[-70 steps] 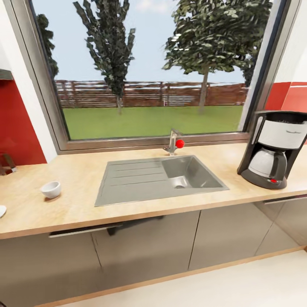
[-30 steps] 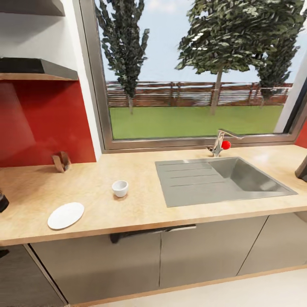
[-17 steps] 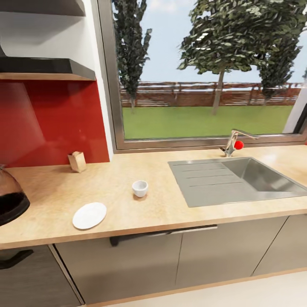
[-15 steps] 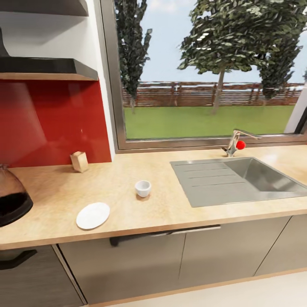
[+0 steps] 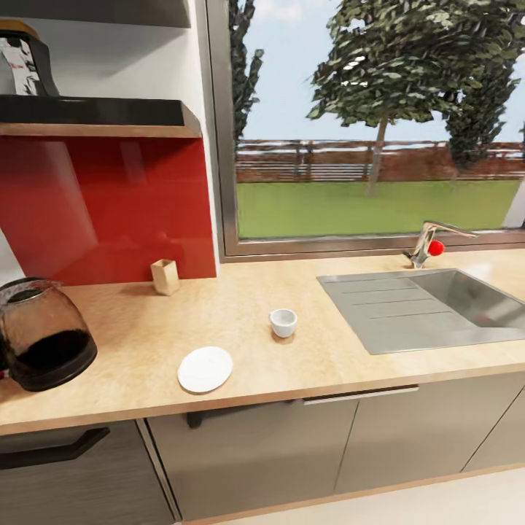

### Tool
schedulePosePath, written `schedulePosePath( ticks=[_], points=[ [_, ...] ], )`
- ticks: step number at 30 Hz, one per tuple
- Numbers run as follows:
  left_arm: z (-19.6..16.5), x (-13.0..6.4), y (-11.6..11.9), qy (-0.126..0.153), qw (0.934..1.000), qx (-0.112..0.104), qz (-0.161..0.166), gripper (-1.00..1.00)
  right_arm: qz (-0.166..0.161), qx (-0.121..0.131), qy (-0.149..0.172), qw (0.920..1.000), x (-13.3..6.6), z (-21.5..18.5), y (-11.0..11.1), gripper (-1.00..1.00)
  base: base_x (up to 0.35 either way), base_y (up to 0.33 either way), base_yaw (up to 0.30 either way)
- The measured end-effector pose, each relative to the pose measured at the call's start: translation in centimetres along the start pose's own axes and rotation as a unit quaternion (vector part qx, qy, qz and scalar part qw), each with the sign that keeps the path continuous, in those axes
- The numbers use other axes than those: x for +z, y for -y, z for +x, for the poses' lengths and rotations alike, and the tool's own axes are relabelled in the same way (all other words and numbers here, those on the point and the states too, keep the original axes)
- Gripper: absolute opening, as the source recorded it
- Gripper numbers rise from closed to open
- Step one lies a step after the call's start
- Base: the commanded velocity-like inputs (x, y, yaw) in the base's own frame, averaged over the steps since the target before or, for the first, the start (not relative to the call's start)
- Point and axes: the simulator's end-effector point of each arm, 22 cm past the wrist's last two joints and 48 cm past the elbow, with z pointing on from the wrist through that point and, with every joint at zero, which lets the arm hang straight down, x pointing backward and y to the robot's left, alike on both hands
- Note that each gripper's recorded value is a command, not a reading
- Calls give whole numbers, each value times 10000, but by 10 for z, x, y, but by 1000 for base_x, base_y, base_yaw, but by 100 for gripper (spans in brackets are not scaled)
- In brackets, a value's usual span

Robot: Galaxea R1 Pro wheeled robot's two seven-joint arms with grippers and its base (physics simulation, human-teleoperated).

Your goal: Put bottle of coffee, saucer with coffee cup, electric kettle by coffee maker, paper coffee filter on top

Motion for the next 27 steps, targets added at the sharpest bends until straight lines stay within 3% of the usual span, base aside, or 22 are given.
schedulePosePath(
  ticks=[27],
  points=[
    [0, 0, 0, -3, 10000, 14, 2, 100, -2, 7, 1, 10000, 0, 0, -1, 100, -12, 338, 0]
  ],
)
